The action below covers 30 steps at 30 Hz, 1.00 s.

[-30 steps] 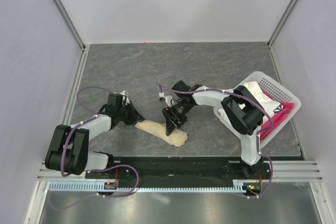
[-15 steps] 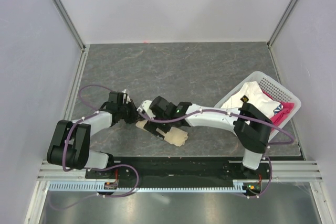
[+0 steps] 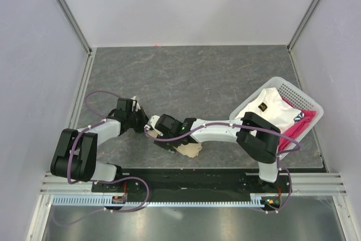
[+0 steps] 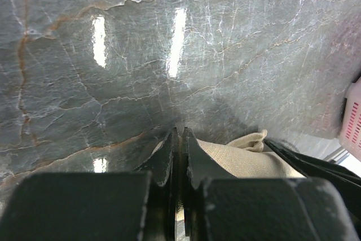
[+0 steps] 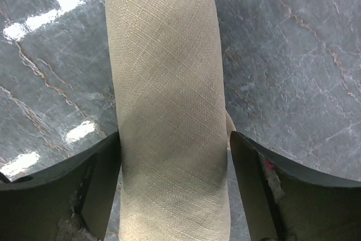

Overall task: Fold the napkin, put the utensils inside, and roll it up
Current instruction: Roll the napkin with the utensil

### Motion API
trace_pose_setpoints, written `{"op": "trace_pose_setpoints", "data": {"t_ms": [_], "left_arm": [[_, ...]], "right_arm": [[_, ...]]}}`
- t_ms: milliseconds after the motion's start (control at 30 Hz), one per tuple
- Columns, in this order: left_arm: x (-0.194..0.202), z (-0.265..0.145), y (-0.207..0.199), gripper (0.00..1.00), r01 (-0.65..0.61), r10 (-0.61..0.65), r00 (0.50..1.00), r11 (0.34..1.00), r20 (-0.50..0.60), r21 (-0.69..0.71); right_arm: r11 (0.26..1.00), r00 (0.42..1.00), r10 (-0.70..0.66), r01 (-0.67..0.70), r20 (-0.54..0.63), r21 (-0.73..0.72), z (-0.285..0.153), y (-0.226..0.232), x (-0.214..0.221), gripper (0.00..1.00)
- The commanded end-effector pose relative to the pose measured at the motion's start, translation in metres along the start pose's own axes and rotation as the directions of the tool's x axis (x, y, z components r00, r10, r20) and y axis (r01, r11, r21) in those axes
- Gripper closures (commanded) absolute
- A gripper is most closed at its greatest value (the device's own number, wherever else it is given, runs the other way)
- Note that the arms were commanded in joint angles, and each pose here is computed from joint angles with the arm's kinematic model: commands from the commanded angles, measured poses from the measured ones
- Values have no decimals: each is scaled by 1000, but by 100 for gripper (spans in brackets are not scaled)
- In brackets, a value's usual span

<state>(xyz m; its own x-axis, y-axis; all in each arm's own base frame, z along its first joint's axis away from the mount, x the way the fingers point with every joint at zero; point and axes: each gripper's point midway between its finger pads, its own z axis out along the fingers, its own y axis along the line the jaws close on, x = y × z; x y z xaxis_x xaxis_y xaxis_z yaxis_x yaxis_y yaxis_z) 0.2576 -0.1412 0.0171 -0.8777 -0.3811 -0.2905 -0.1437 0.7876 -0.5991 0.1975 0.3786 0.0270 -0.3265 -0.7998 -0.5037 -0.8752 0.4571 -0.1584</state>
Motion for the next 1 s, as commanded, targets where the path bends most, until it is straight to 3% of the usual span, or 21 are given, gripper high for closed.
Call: {"op": "trace_pose_setpoints", "data": {"t_ms": [0,67,100,167,200,300,400,633,967], "left_arm": [[-6,-1,-9,97,-38,38,999,999,-1,26],[-8,-3,-12,92,-45,45,999,998,3,38],[-9,-4,-13,80,-48,48,999,998,9,40],[-17,-9,-19,63,-66,64,997,997,48,48],[-21,-12,-21,49,-75,72,995,996,66,46],[-35,-22,-27,38,-99,93,987,994,134,37],[-41,-31,-30,36,-117,109,978,992,178,36],[-29,-33,-28,36,-140,122,971,987,204,76],[-24,-28,-15,36,-68,59,977,997,203,38]], "right_arm": [[999,999,-30,31,-22,14,6,-3,2,22],[999,999,-16,14,-39,-46,8,2,5,30],[997,998,-10,6,-55,-74,10,5,10,39],[982,997,17,-31,-74,-186,11,14,15,45],[975,996,30,-48,-86,-219,11,15,18,51],[927,990,80,-118,-119,-356,8,24,24,57],[855,979,137,-193,-148,-482,1,29,25,61],[761,942,256,-334,-216,-556,3,9,27,64],[881,888,411,-446,-207,-162,24,-54,38,67]]}}
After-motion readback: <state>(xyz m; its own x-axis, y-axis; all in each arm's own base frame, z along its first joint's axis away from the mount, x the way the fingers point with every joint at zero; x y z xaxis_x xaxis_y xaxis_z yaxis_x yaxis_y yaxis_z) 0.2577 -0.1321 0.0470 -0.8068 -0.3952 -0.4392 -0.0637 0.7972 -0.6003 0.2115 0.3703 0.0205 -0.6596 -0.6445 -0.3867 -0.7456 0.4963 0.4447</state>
